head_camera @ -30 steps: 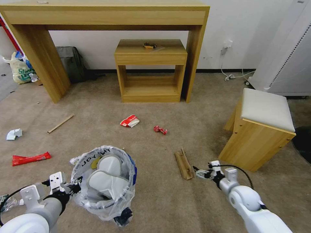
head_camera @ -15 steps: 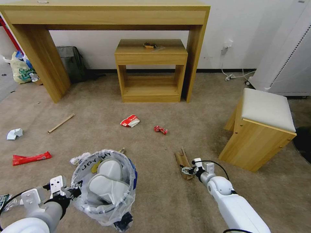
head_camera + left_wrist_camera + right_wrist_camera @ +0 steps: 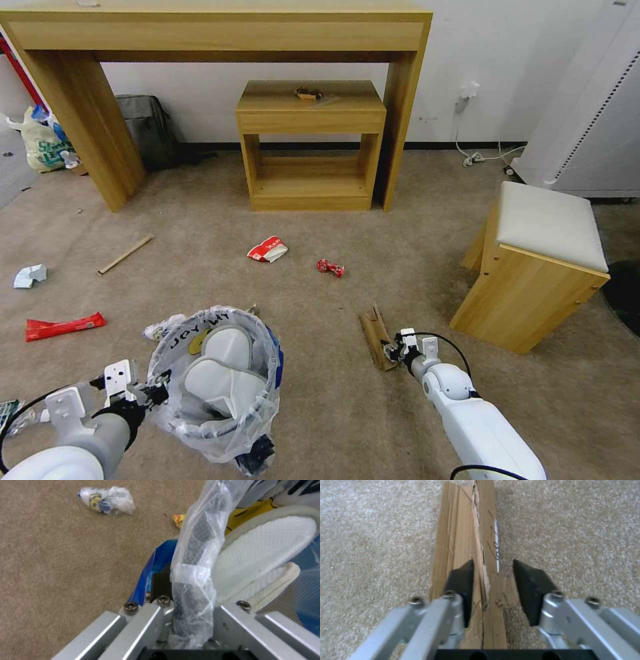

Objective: Pick up the trash bin and place the garbage on the floor into it.

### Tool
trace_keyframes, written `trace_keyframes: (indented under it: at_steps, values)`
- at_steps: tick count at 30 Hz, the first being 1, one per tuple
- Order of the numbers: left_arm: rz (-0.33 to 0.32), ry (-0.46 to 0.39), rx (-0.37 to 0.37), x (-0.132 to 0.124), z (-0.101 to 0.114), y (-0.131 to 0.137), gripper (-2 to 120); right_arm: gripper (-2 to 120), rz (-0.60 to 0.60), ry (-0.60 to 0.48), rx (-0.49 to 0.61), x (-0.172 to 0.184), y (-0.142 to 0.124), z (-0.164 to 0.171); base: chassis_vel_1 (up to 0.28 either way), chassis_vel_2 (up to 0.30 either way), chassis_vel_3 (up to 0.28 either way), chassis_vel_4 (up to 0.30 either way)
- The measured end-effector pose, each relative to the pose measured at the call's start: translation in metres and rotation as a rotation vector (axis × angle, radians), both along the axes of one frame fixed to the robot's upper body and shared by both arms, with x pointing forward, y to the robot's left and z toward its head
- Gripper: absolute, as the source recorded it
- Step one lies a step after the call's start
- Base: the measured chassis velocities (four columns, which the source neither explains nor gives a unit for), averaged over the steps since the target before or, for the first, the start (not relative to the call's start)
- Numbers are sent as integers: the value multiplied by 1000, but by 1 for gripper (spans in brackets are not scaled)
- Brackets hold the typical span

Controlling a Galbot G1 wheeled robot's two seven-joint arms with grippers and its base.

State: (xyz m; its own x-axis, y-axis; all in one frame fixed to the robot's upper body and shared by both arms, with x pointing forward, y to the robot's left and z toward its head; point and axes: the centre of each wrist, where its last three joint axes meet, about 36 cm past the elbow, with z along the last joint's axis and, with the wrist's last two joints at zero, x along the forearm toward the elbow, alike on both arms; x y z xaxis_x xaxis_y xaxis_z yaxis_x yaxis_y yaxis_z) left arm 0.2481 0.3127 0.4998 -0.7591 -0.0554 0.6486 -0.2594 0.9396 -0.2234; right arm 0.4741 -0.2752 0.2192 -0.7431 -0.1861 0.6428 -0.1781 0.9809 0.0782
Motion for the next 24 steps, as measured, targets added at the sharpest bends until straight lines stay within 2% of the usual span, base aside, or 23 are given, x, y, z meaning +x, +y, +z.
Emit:
trace_keyframes:
  at_steps: [3,4,6,16,19,20,23,24]
  values:
    - [-2,-2,-2,0,0,0,0,11,-7,1,-8,0,2,-2,0,0,0,0]
    - [-2,-2,-2,0,0,0,0,11,-7,1,-8,0,2,-2,0,0,0,0]
    - [-4,-4,-3,1,0,1,0,1,-12,-2,-15,0,2,-1,0,0,0,0]
    - [-11,-12,-8,5,-2,3,0,0,-8,-70,-69,-3,1,10,0,0,0,0]
    - [-14,-19,-6,8,-2,4,0,0,20,-167,-103,-5,-1,35,0,0,0,0]
    - [-14,-19,-6,8,-2,4,0,0,20,-167,-103,-5,-1,35,0,0,0,0]
    - [-13,-24,-4,11,-2,6,0,0,52,-284,-120,-3,-1,67,0,0,0,0]
    - [-13,-24,-4,11,-2,6,0,0,52,-284,-120,-3,-1,67,0,0,0,0]
